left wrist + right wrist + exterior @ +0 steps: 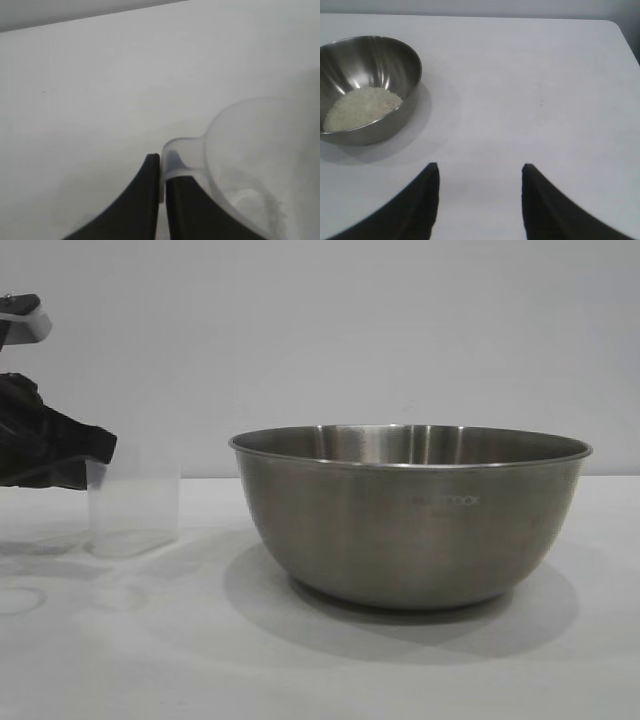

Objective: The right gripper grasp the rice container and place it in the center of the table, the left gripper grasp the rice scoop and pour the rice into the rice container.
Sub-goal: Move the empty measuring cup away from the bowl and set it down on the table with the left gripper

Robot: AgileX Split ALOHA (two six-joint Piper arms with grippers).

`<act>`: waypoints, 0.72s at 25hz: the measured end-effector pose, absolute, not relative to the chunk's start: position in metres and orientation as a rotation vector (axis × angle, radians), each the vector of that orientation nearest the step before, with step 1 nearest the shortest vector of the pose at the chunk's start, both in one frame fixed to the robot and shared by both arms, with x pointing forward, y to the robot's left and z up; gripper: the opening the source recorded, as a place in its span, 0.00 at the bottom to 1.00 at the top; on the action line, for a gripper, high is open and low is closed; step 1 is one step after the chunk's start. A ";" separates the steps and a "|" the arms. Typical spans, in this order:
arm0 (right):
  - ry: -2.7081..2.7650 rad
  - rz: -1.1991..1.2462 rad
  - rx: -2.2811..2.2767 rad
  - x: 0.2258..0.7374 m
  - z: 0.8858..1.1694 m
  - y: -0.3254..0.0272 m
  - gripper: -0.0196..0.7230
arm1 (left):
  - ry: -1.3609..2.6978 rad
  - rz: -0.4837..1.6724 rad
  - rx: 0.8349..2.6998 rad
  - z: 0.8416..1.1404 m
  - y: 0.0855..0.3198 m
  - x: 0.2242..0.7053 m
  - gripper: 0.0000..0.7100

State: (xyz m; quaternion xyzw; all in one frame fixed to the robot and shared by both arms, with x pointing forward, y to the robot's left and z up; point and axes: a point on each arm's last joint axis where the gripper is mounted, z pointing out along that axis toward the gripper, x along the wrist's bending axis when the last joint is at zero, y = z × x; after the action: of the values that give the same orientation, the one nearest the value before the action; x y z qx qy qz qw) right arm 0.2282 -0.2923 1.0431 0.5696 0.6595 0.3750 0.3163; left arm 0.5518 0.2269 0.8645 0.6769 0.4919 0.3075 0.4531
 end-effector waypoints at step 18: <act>1.736 0.987 1.500 0.228 1.043 -0.292 0.51 | 1.260 0.840 1.535 0.869 0.243 0.514 0.28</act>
State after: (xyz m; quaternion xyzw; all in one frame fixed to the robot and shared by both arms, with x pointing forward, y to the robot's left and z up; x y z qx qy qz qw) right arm 0.2282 -0.2923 1.0431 0.5696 0.6595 0.3750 0.3163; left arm 0.5144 0.2425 0.8690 0.6273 0.5149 0.3430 0.4730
